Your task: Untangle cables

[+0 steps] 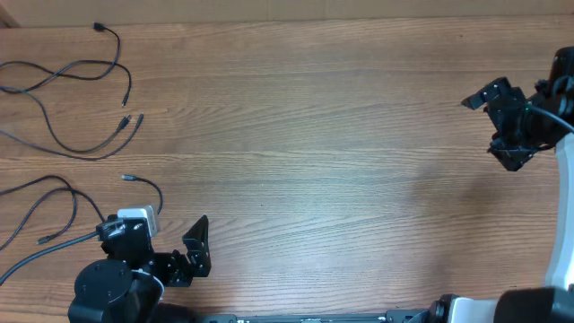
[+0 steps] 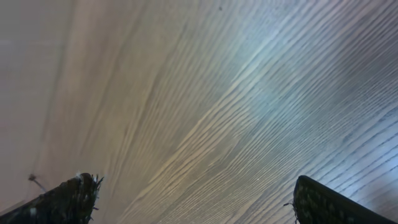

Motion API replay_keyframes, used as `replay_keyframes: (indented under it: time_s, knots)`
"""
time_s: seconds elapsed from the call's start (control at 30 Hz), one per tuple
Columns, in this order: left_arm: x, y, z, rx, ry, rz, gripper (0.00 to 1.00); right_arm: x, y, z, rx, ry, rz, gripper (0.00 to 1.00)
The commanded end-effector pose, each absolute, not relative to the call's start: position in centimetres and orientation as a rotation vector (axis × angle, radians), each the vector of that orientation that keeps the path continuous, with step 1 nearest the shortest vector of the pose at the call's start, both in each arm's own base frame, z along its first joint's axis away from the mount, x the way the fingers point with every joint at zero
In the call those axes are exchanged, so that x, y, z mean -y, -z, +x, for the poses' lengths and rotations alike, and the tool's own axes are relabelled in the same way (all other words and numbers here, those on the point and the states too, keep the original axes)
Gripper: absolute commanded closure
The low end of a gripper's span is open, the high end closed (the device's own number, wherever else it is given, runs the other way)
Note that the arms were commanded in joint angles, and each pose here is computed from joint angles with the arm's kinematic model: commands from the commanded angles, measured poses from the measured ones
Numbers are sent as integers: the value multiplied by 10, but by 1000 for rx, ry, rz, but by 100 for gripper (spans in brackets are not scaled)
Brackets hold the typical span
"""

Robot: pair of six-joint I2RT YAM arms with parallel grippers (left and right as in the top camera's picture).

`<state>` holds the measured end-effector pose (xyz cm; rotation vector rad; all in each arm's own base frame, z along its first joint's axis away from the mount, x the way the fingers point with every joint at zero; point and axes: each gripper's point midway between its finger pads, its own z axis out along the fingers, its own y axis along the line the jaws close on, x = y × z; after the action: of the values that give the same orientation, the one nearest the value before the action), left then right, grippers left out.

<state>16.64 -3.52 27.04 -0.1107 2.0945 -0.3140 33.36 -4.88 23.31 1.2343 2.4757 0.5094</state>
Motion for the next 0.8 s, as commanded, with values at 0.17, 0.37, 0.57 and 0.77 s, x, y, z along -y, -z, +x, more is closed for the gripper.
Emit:
replay_keyframes:
  time_s: [0.17, 0.37, 0.57, 0.77]
  knots:
    - [32, -268, 167, -2094, 304, -140, 0, 20, -293, 312, -2361, -541, 1026, 0]
    - [32, -268, 167, -2094, 304, -140, 1, 5, -301, 290, -2365, -386, 914, 0]
    - [32, -268, 167, -2094, 304, -140, 0, -22, -310, 272, -2286, -278, 586, 0]
    - [32, -268, 167, -2095, 304, -140, 0, -29, -306, 259, -2148, -291, 387, 0]
